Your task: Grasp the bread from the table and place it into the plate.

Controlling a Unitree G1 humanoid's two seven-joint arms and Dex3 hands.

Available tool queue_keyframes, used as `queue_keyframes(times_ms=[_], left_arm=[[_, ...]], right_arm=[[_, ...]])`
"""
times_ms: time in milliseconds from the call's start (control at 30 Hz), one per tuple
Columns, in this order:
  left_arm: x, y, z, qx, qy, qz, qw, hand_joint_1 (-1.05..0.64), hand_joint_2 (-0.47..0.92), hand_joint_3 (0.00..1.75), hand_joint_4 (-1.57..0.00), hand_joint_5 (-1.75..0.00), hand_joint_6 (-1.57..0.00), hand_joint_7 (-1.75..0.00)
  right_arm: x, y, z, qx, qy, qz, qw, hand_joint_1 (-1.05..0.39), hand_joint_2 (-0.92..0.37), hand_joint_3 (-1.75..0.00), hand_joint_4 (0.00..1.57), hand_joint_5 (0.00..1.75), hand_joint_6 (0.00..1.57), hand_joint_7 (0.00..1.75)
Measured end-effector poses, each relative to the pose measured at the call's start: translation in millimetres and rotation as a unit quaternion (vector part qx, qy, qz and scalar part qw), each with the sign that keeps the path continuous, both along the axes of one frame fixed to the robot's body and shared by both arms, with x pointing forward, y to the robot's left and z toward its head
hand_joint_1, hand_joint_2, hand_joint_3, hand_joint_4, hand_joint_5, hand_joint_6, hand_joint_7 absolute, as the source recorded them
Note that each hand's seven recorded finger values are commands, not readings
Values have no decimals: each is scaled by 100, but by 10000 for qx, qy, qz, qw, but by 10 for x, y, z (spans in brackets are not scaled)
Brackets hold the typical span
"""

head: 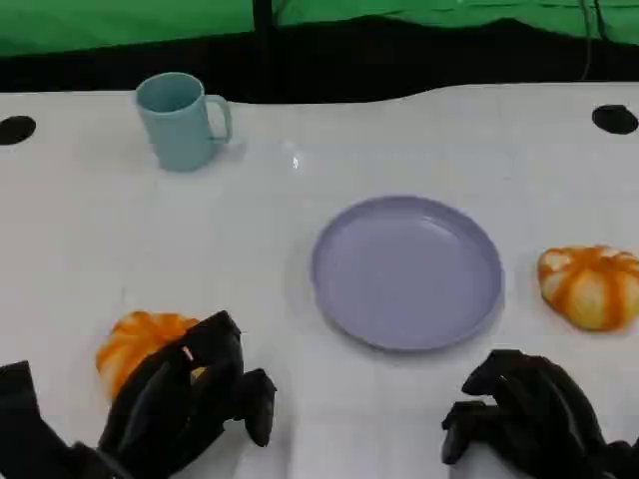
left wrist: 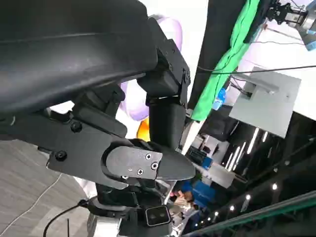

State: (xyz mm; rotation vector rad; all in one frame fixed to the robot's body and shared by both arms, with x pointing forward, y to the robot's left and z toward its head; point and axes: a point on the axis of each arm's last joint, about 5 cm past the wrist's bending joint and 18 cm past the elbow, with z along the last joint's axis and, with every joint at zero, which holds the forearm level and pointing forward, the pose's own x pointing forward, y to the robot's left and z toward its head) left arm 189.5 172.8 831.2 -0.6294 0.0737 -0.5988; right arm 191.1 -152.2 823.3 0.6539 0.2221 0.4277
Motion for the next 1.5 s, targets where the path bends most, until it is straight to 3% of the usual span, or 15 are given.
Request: queue_keyframes(times_ms=[667, 833, 967, 1100, 1133, 1200, 1300, 1367, 1400, 1500], left_arm=[[9, -6, 5, -15, -25, 3, 10000, -69, 92, 25, -90, -175, -66, -175], [10, -3, 8, -5, -65, 32, 10000, -68, 92, 28, -84, -175, -59, -169], [24, 19, 68, 420, -416, 117, 9982, -67, 92, 32, -59, -175, -56, -133], [42, 90, 155, 917, -801, 187, 9924, -62, 92, 31, -53, -161, -56, -95], [46, 106, 177, 1015, -868, 209, 9908, -65, 92, 32, -50, -154, -55, -81], [55, 144, 253, 1470, -1126, 277, 9823, -67, 92, 33, -48, -148, -54, -70], [72, 222, 411, 2297, -1578, 443, 9594, -72, 92, 23, -51, -114, -58, -28], [81, 283, 529, 2740, -1844, 538, 9424, -71, 92, 22, -52, -109, -59, -22], [84, 304, 576, 2848, -1963, 580, 9365, -69, 92, 15, -48, -96, -55, -14], [72, 341, 709, 3393, -2176, 630, 9130, -68, 92, 9, -40, -80, -48, -4]], right_arm=[[3, 3, 0, 18, 35, 2, 10000, -105, -72, 0, 157, 77, 157, 40], [3, 9, -1, 17, 70, -12, 10000, -105, -72, 0, 157, 77, 157, 40], [2, 14, -2, 28, 79, -9, 10000, -105, -72, 0, 157, 76, 157, 39], [3, 14, -1, 27, 74, -10, 10000, -105, -72, 0, 157, 76, 157, 38], [3, 14, -1, 25, 69, -12, 10000, -105, -72, 0, 157, 76, 157, 38], [3, 16, 0, 26, 63, -13, 10000, -105, -72, 0, 157, 76, 157, 38], [3, 19, 0, 28, 63, -9, 10000, -105, -72, 0, 157, 75, 157, 37], [3, 19, 1, 28, 60, -8, 10000, -105, -73, 0, 157, 75, 157, 37], [3, 20, 1, 27, 59, -7, 10000, -105, -72, 0, 157, 75, 157, 37], [4, 22, 10, 27, 34, -4, 10000, -105, -72, 0, 157, 75, 157, 36]])
